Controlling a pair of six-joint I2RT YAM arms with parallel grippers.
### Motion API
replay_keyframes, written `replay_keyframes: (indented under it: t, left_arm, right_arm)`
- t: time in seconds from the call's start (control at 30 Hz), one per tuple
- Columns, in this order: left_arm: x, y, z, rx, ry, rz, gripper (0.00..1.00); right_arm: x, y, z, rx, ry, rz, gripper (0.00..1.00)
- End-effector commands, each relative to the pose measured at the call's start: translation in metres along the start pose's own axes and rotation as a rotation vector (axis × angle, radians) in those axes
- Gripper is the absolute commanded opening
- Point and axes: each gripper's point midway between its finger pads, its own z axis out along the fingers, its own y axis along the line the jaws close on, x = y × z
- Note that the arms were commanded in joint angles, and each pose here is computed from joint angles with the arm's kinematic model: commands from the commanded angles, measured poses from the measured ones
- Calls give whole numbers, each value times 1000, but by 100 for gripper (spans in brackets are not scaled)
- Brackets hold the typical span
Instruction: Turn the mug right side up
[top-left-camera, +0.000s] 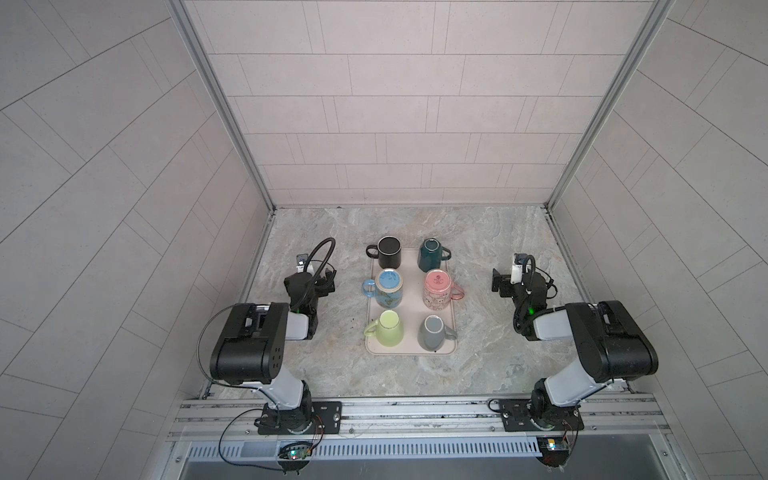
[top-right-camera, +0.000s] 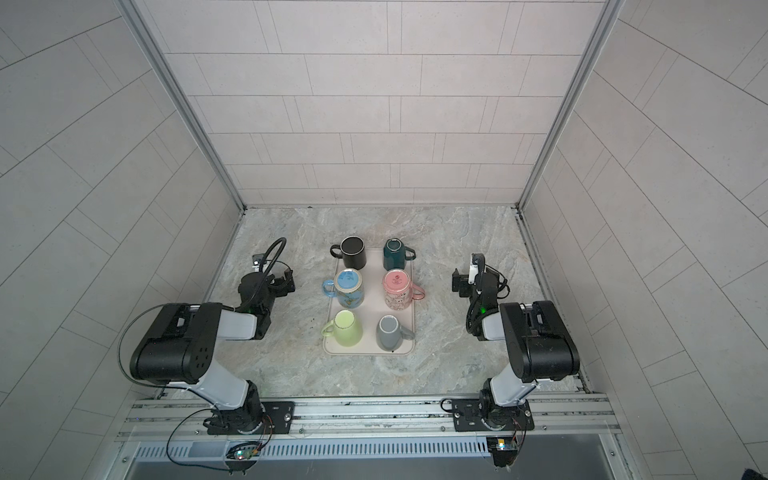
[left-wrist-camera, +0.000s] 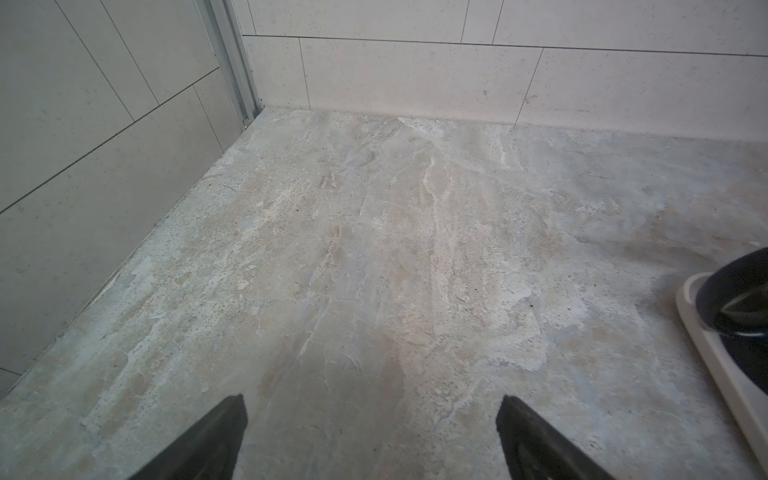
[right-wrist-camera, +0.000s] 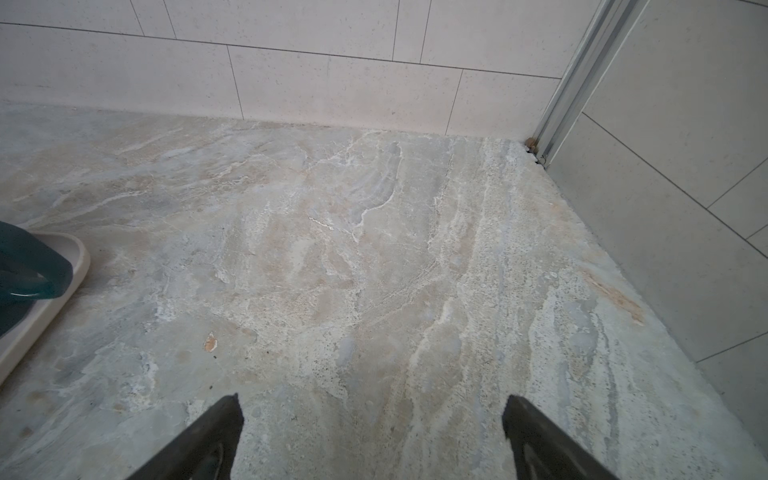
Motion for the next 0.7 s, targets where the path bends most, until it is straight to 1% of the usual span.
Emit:
replay_keyframes:
  t: [0.0, 0.53, 0.67]
  left_arm:
    - [-12, 0, -1, -2, -35, 4, 100]
    - [-12, 0, -2, -2, -37, 3, 100]
    - [-27, 8, -10, -45, -37, -10, 100]
  right_arm:
    - [-5, -1, 1, 11, -14, -10, 99]
    - [-5, -1, 1, 11, -14, -11, 99]
    - [-16, -7, -9, 39, -41, 3, 99]
